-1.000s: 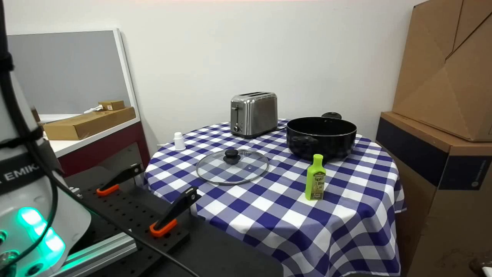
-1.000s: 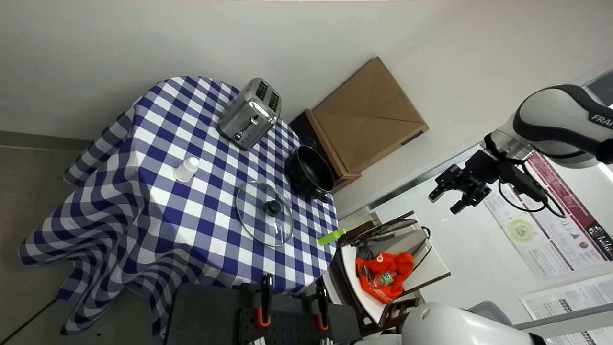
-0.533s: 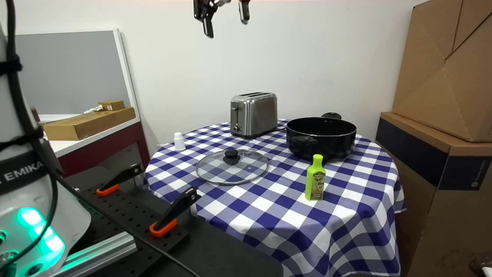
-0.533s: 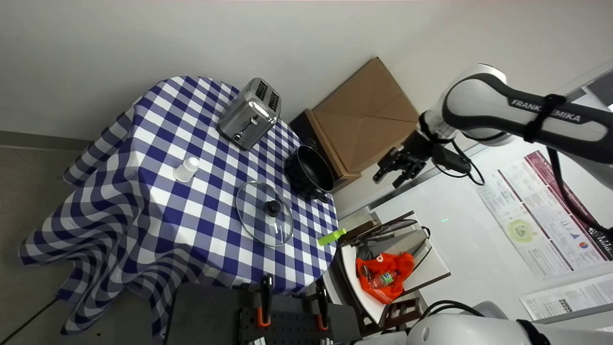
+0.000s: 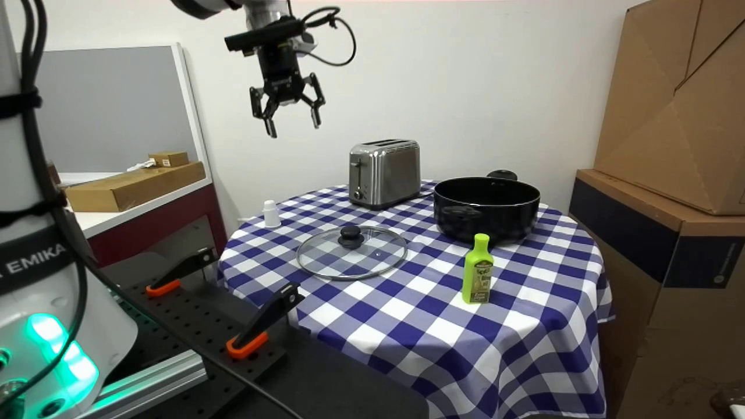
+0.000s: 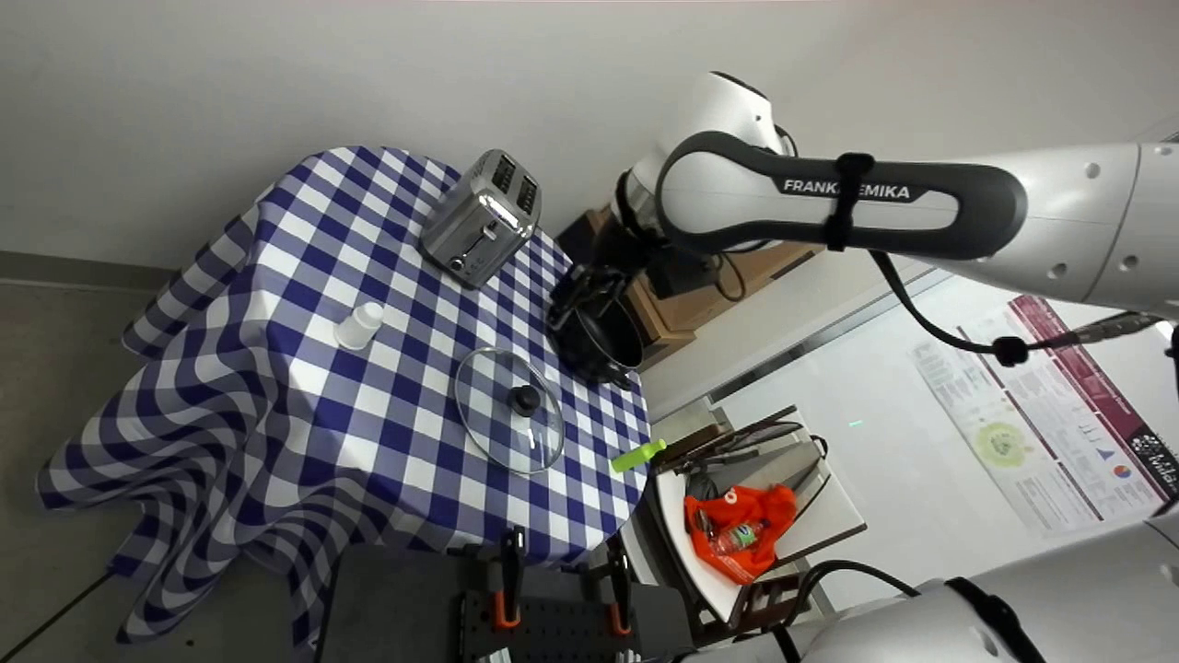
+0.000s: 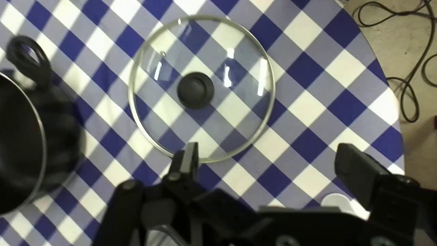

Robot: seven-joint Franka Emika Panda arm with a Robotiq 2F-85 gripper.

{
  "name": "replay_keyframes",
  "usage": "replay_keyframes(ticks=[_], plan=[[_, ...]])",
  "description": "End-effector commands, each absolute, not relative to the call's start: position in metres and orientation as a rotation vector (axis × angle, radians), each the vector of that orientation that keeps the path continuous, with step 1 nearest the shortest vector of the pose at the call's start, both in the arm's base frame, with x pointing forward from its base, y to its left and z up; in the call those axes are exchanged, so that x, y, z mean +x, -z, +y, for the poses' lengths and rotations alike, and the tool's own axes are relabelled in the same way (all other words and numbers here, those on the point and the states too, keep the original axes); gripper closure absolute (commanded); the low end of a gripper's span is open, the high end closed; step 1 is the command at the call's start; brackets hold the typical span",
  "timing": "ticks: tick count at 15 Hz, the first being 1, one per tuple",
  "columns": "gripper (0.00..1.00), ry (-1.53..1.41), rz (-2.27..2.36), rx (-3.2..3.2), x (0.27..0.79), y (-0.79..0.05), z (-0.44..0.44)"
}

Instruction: Move the white bottle to the right

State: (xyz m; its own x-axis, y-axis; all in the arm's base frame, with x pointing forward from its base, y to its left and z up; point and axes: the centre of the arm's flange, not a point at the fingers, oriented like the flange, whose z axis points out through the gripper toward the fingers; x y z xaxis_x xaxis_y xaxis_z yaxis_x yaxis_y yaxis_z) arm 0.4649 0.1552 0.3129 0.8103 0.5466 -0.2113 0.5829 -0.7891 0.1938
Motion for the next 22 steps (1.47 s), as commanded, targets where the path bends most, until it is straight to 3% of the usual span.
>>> replay_keyframes(ticks=[1,7,14,22], plan=[[0.0,0.167,1.156,2.664,0.491,-0.255,0.218],[0.0,0.165,1.462,2.549,0.52,-0.181,0.244],[0.0,0.187,1.656,2.544,0.556,-0.157,0.271],[0.0,0.263,1.795,2.546,0.549,-0.135,0.302]])
